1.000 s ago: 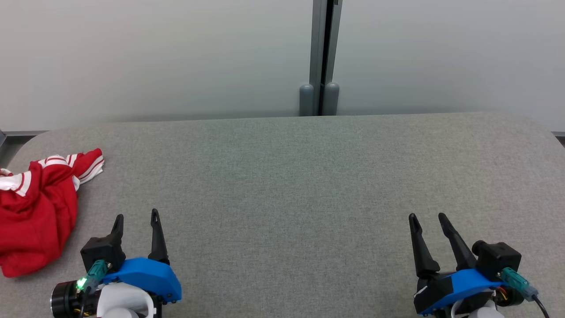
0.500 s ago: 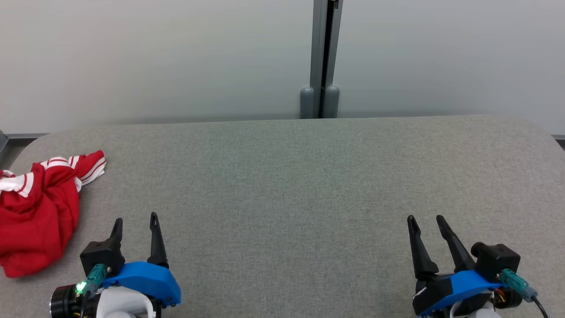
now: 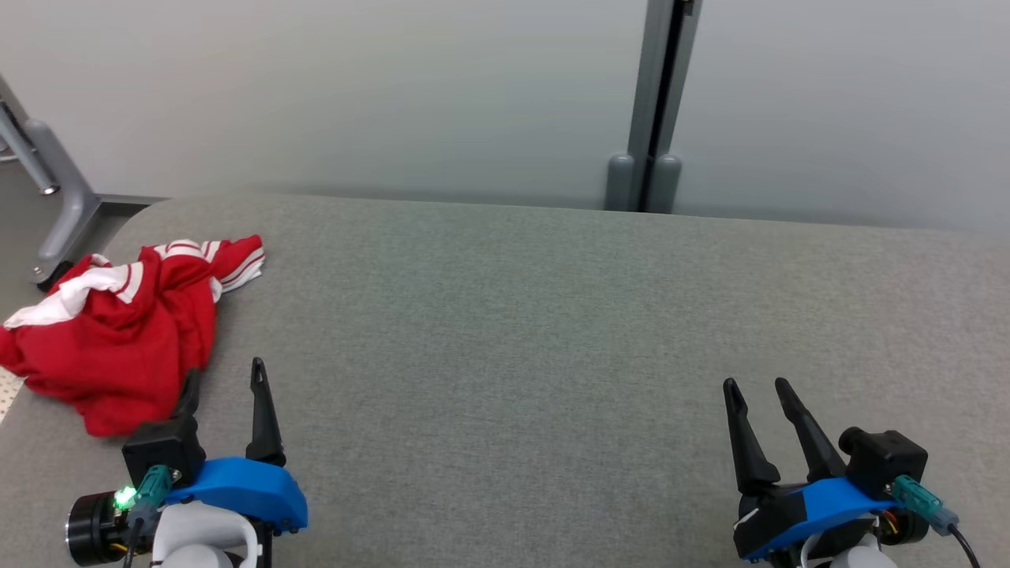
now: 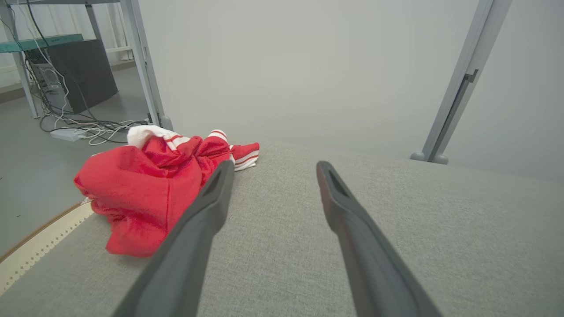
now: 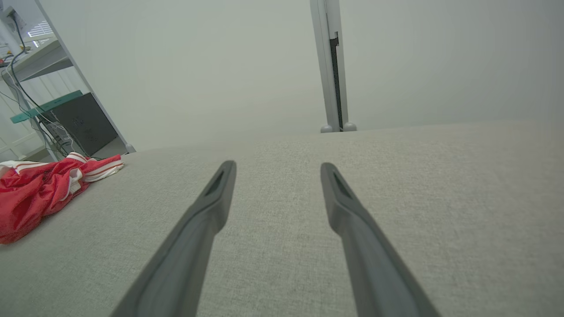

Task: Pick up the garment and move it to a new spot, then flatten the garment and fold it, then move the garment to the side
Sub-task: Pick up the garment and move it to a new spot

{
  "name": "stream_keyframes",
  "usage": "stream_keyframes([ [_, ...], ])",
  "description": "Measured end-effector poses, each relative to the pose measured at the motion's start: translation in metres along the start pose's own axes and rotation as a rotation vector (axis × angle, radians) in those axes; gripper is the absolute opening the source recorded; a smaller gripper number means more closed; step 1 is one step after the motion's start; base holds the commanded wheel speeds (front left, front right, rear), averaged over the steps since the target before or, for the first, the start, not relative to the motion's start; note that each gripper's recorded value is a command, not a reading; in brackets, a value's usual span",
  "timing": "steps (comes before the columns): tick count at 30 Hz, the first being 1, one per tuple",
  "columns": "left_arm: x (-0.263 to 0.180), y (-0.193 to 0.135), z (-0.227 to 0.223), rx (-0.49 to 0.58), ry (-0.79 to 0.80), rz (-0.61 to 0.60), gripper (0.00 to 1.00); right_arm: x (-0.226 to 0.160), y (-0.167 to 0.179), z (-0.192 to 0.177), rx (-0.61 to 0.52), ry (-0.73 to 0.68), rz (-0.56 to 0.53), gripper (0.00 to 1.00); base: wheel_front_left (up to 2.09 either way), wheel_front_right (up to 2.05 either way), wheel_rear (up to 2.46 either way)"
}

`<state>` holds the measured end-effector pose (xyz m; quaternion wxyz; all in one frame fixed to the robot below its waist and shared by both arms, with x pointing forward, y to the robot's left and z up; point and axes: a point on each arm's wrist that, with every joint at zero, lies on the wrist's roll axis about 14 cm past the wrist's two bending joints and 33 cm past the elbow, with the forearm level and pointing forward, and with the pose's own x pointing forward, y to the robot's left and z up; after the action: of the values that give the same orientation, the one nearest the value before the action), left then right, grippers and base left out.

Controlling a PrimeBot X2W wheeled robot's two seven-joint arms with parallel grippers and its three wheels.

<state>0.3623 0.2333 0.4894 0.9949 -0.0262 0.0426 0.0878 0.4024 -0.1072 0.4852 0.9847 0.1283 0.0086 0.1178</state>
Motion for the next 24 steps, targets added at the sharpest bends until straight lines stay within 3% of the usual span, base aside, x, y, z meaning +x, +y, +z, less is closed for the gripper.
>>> stream_keyframes([
  [14, -0.052, 0.101, 0.007, 0.011, -0.054, 0.286, 1.0, 0.037, 0.073, -0.019, -0.002, 0.047, 0.216, 1.0, 0.0, 0.0, 0.0],
  [24, -0.094, 0.14, 0.004, 0.012, -0.058, 0.438, 1.0, 0.052, 0.117, -0.038, -0.01, 0.091, 0.342, 1.0, 0.0, 0.0, 0.0],
])
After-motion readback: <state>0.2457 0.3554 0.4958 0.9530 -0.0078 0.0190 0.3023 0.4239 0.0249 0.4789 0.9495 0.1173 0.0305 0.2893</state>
